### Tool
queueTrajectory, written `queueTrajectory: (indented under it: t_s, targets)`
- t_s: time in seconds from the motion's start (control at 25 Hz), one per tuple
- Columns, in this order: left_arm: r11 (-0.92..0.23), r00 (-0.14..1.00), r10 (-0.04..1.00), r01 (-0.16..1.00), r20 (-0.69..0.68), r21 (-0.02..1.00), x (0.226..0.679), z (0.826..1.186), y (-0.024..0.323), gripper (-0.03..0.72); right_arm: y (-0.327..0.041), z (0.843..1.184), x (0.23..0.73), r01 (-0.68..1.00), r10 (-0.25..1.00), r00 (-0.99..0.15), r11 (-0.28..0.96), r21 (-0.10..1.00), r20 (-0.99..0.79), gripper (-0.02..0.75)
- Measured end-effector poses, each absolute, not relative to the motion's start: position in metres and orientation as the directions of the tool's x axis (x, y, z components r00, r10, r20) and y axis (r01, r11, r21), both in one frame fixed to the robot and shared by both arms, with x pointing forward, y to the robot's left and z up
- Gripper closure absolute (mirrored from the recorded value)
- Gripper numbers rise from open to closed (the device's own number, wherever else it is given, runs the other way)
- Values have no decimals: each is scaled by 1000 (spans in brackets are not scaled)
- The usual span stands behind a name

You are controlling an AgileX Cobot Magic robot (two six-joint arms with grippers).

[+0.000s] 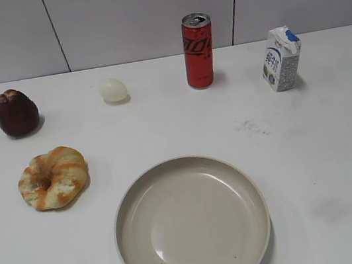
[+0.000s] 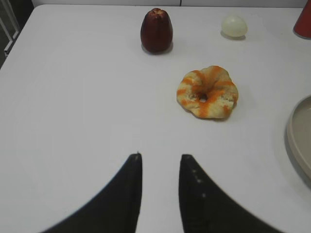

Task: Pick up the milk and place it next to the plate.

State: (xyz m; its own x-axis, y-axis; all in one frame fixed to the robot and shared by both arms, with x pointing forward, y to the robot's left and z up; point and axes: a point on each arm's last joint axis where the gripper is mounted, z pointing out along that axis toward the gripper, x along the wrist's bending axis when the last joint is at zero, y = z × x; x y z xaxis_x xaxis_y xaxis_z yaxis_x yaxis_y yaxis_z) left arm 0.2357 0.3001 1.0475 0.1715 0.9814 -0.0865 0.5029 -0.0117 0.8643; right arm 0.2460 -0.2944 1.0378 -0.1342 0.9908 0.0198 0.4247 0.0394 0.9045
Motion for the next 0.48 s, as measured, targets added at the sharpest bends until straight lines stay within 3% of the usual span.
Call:
queueTrajectory:
  t_s: [0.48]
  targets:
    - [-12, 171, 981, 503, -86, 864, 236, 1047, 300, 481, -294, 1038, 246, 424, 991, -134, 39, 905, 20, 182]
